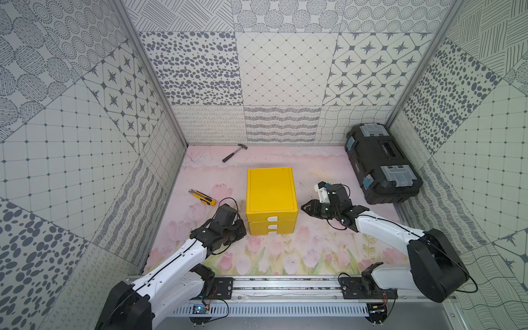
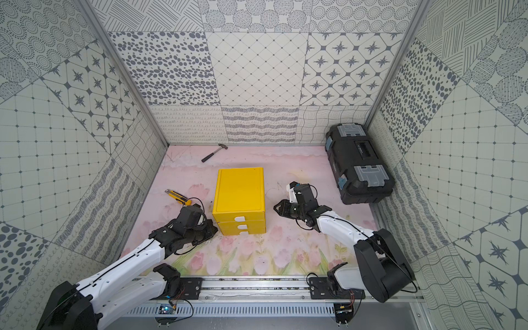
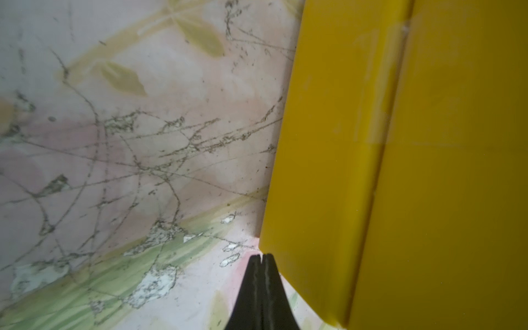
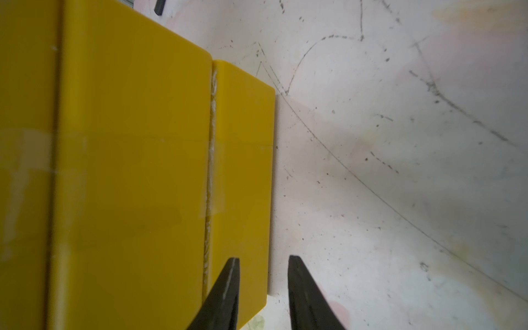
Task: Take the seed bags out of the drawer
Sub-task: Adjust the storage box at the center of the board.
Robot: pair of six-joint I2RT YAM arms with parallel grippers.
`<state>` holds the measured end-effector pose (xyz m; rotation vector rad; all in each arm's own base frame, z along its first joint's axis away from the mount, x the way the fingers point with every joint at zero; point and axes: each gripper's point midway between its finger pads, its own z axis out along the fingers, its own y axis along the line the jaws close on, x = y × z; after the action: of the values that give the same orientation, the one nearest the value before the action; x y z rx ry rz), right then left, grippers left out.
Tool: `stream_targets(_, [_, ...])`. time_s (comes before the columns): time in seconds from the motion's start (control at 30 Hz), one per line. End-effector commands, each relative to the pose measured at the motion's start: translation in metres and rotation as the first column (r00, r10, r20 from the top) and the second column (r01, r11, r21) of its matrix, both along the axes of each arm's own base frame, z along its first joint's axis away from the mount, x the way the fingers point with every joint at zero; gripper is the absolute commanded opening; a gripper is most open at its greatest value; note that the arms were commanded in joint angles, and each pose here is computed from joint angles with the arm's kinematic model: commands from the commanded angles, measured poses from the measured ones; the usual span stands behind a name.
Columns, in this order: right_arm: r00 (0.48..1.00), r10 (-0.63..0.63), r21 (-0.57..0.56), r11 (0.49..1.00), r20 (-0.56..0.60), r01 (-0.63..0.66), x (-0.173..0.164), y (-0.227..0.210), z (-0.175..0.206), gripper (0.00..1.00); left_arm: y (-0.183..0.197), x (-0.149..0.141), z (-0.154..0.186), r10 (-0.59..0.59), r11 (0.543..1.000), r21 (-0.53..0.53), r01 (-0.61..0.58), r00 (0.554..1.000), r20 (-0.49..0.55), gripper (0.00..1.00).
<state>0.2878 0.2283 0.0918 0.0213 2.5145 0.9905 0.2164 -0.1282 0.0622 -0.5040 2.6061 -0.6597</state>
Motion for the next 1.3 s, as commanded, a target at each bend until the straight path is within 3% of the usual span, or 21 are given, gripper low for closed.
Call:
stream_targets(0.0, [0.997,0.049,0.064,0.997,0.062,-0.053,0.017,0.026,0.022,0.32,-0.02,0.003,-0.001,0.002,0.997,-0.076,-0.003,1.0,-0.015,0.0])
stream_targets(0.17, [0.996,0.072,0.069,0.995,0.055,-0.076,0.03,0.042,0.02,0.32,-0.011,0.004,-0.002,0.035,0.999,-0.003,-0.035,0.999,-0.008,0.0])
stream_targets(0.37, [0.994,0.103,0.083,0.991,0.043,-0.106,0.042,0.059,0.019,0.31,0.004,0.014,0.018,0.051,0.996,0.071,-0.057,0.995,0.086,0.0])
stream_targets(0.6, [0.99,0.131,0.089,0.987,0.056,-0.136,0.056,0.073,0.03,0.31,0.012,0.016,0.019,0.054,0.989,0.134,-0.066,0.994,0.092,0.0])
stream_targets(1.07, [0.972,0.229,0.13,0.963,0.055,-0.234,0.099,0.13,0.044,0.3,-0.028,0.025,0.026,-0.005,0.996,-0.089,0.021,0.985,0.175,0.0])
stream_targets(1.27, [0.986,0.15,0.024,0.988,0.068,-0.151,0.136,0.11,0.039,0.31,-0.047,0.033,0.036,-0.059,0.985,-0.146,0.092,0.975,0.214,0.0])
